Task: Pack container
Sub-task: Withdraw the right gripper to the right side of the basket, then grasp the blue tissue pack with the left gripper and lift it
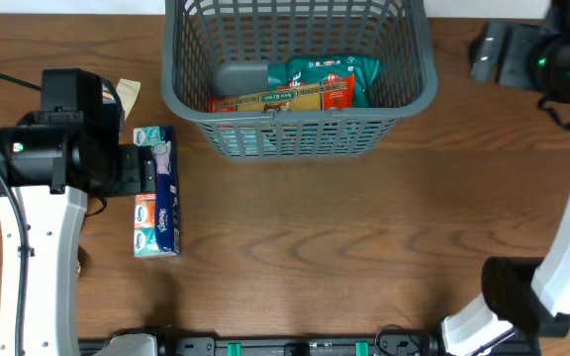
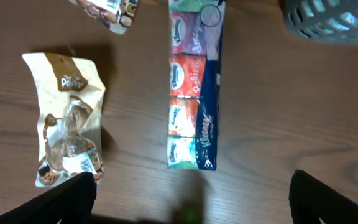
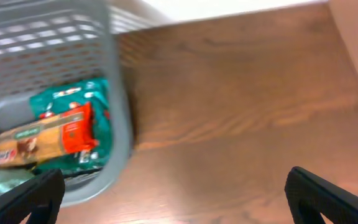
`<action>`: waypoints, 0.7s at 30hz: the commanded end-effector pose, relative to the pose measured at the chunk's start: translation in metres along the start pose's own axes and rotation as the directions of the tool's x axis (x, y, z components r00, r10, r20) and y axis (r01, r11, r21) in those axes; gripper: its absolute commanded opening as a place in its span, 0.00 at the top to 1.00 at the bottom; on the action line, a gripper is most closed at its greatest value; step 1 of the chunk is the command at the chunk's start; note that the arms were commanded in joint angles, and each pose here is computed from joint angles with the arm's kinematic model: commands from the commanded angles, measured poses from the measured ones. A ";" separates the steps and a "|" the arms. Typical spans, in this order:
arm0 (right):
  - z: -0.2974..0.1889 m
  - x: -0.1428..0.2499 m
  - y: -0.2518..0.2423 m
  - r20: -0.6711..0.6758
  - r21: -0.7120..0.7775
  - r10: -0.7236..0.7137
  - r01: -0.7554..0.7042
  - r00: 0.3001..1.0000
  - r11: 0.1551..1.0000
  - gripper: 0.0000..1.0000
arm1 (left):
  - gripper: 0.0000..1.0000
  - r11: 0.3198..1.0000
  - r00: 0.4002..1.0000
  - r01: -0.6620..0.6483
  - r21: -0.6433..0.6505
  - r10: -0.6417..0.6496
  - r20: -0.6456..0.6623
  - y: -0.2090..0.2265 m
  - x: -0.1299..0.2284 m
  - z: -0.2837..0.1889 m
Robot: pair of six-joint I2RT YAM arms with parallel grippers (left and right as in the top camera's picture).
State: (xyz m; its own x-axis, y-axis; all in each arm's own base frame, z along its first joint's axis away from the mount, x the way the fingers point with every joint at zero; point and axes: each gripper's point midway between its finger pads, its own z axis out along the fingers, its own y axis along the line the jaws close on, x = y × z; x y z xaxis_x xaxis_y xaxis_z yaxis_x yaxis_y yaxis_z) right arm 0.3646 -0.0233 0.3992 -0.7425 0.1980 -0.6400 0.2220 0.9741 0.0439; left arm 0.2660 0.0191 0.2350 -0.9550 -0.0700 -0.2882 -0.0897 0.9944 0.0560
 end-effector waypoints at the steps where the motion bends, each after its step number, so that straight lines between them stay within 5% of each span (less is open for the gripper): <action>1: 0.055 0.018 -0.011 -0.168 0.004 0.085 -0.085 0.982 0.996 0.01 | 0.11 1.000 0.999 -0.031 0.006 0.031 -0.007 -0.002 0.001 0.000; 10: 0.166 0.072 -0.034 -0.351 0.076 0.131 -0.111 0.927 0.991 0.01 | 0.10 0.999 0.992 -0.041 0.005 0.042 -0.117 -0.005 -0.006 0.035; 21: 0.247 0.160 -0.038 -0.473 0.069 0.066 -0.037 0.879 0.997 0.01 | 0.01 0.999 0.989 -0.040 0.004 0.040 -0.143 -0.012 -0.011 0.142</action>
State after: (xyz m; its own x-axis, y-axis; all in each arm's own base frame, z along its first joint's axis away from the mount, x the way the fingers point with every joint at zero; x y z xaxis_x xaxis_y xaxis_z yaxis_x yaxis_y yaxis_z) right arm 0.3995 -0.0581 0.1177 -0.9232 0.3175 -0.2166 0.3208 0.9469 0.0205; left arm 0.3286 0.0184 0.1248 -0.9808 -0.0455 -0.1895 -0.0570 0.9968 0.0557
